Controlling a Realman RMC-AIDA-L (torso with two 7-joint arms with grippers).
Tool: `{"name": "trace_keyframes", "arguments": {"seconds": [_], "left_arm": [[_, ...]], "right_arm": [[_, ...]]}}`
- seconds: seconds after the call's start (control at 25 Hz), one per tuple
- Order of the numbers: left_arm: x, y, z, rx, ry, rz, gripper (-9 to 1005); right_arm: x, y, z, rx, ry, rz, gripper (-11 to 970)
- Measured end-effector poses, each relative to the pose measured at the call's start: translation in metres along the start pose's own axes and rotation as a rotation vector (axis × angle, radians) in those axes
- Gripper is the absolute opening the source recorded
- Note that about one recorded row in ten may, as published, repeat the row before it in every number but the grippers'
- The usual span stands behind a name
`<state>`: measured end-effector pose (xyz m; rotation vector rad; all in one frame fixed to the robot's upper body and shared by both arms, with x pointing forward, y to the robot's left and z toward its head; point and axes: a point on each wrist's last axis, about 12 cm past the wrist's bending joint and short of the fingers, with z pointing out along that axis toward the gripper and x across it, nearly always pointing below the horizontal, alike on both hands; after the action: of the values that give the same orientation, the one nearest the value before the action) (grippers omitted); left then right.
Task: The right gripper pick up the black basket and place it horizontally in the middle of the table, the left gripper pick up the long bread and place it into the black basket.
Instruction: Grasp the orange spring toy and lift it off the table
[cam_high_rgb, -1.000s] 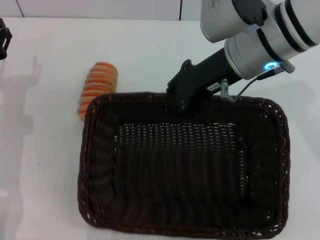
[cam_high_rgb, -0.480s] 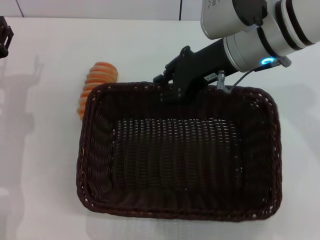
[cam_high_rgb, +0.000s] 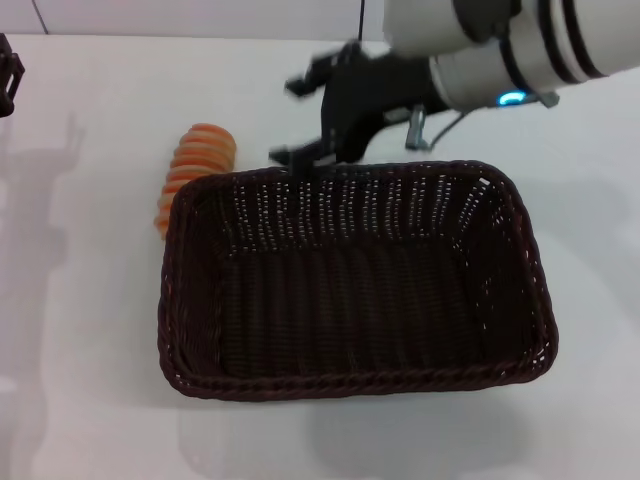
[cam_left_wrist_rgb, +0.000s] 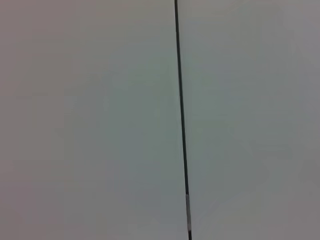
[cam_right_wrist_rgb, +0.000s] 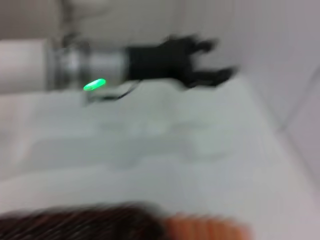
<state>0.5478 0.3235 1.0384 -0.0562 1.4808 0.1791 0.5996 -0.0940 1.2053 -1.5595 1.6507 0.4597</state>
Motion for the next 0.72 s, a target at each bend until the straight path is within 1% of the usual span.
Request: {"name": "trace_keyframes", "arguments": {"seconds": [0.04,0.12,0.16,0.2,0.24,0.28,0.36,0.4,0.48,0.52,0.56,0.64,0.72], "left_arm": [[0.0,0.0,0.0,0.0,0.0,0.0,848],[0.0,0.001,0.001,-0.002,-0.001,0.001,847],[-0.001,0.001,0.001,-0.002,-0.002,0.001,847],[-0.001,0.001,0.001,-0.002,-0.004,0.001,847],[-0.001,0.001,0.002,-0.003,-0.005,0.001,847],[-0.002,0.001,0.002,-0.003,-0.006,0.001,847],[-0.003,0.001,0.002,-0.003,-0.013,0.0,847],[-0.004,0.001,0.003,-0.002,-0.018,-0.001,847],[-0.006,-0.001,0.005,0.008,-0.026,-0.002,847],[-0.008,-0.004,0.008,0.022,-0.03,-0.003,847],[-0.01,-0.007,0.011,0.038,-0.032,-0.004,847],[-0.015,-0.015,0.018,0.075,-0.032,-0.008,847],[-0.021,-0.024,0.026,0.131,-0.013,-0.007,846]], "right_arm": [[0.0,-0.003,-0.002,0.057,-0.028,0.003,625],[0.005,-0.01,-0.01,0.215,-0.097,0.028,680],[0.008,-0.015,-0.017,0.326,-0.146,0.048,704],[0.01,-0.018,-0.022,0.402,-0.181,0.063,729],[0.013,-0.024,-0.03,0.522,-0.234,0.086,753],[0.017,-0.026,-0.037,0.615,-0.272,0.108,777],[0.03,-0.03,-0.05,0.798,-0.336,0.181,826],[0.04,-0.029,-0.057,0.885,-0.362,0.233,826],[0.061,-0.023,-0.065,1.029,-0.394,0.336,825],[0.078,-0.016,-0.07,1.127,-0.409,0.404,825],[0.087,-0.012,-0.073,1.181,-0.422,0.434,825],[0.117,0.005,-0.08,1.325,-0.475,0.512,825],[0.143,0.025,-0.086,1.408,-0.554,0.553,824]]}}
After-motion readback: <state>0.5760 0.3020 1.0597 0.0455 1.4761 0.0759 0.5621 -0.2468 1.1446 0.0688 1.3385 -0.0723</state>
